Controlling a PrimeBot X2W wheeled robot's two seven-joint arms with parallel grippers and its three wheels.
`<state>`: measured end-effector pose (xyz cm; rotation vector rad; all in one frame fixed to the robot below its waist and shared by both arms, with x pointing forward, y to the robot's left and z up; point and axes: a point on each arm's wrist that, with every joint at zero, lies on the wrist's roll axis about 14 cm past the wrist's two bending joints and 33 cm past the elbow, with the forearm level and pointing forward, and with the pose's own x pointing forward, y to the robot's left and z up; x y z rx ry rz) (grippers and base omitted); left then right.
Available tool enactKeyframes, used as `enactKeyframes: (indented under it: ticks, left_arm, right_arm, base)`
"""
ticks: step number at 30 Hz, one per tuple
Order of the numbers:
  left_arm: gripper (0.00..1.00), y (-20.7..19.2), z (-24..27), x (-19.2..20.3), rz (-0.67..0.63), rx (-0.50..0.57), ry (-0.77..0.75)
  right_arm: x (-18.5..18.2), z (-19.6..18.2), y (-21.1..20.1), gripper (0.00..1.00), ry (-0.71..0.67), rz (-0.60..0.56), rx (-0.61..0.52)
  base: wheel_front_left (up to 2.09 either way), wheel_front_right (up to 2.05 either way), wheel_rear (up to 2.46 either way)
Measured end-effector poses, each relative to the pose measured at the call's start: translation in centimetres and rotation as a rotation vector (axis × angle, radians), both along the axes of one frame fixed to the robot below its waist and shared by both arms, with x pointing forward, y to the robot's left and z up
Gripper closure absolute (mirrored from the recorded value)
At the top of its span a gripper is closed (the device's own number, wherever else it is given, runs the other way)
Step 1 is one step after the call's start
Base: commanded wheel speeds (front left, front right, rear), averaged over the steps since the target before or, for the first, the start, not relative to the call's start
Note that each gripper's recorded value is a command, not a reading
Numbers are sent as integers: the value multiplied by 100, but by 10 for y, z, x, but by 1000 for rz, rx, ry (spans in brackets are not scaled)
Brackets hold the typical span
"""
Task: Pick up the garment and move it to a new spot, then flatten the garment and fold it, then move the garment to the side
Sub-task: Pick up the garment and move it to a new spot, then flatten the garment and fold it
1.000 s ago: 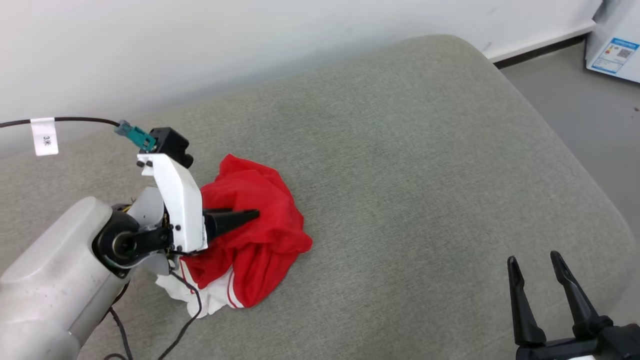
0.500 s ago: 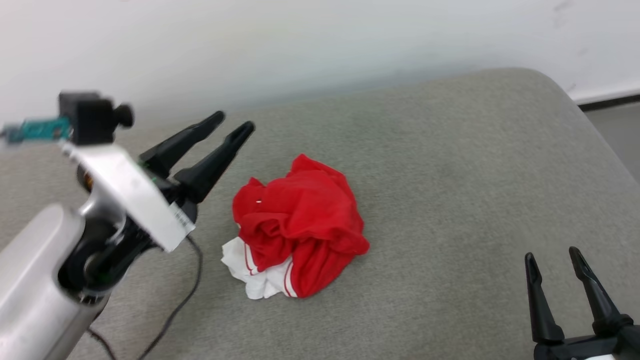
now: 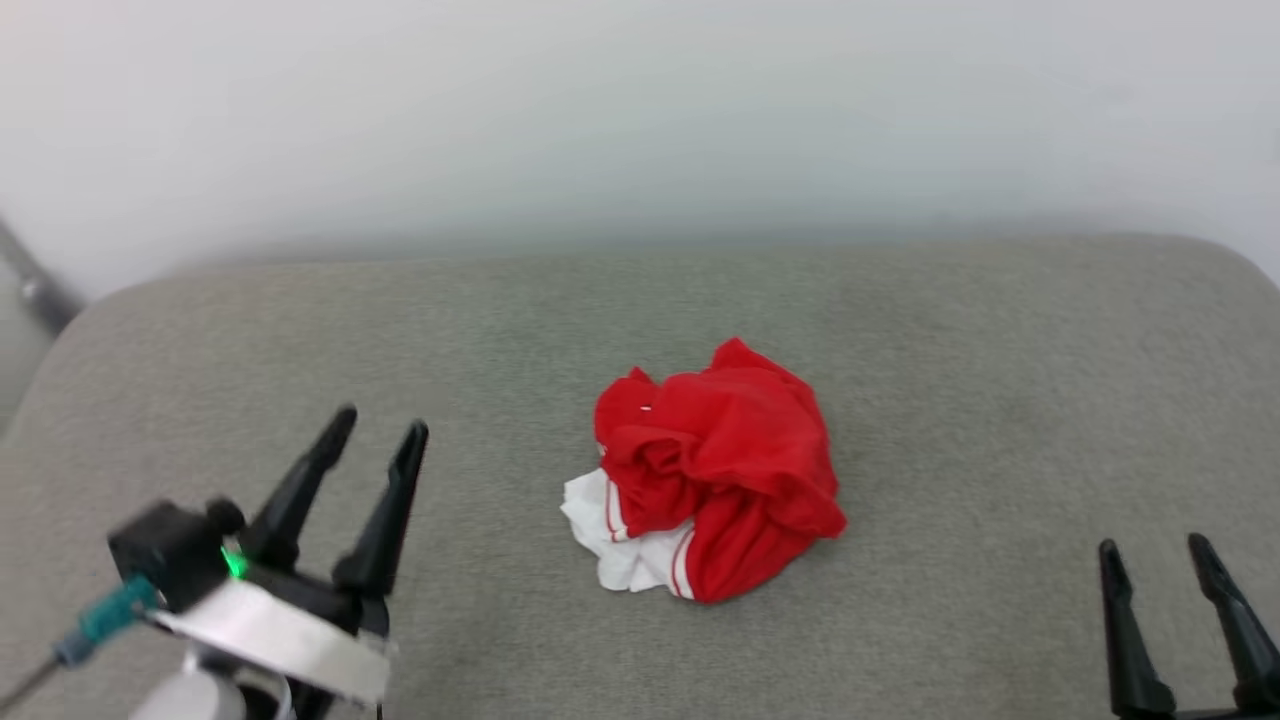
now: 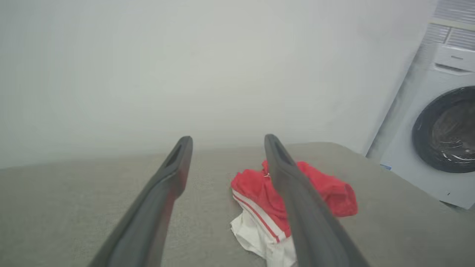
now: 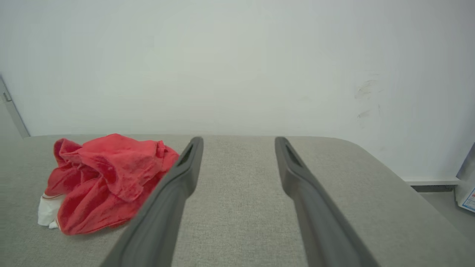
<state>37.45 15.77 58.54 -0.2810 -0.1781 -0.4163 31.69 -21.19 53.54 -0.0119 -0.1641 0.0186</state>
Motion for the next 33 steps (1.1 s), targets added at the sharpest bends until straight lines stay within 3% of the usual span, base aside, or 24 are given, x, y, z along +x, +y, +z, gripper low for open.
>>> enactKeyframes:
  ticks: [3, 5, 11, 17, 33]
  left_arm:
    - [0, 9, -18, -21, 53, 66, 5]
    - [0, 17, -20, -30, 112, 34, -2]
    - [0, 27, -40, -62, 213, 111, 10]
    - [0, 40, -36, -80, 331, 43, -2]
    - [0, 44, -53, -97, 350, 129, 40]
  right_arm:
    - [3, 2, 3, 0, -9, 10, 17]
    - [5, 5, 10, 0, -17, 32, 17]
    - [4, 14, 27, 0, -43, 83, 17]
    - [3, 12, 38, 0, -36, 118, -9]
    - [3, 4, 50, 0, -6, 147, -10]
  base:
    - [0, 0, 0]
    - [0, 0, 0]
    - [0, 0, 0]
    - [0, 0, 0]
    - [0, 0, 0]
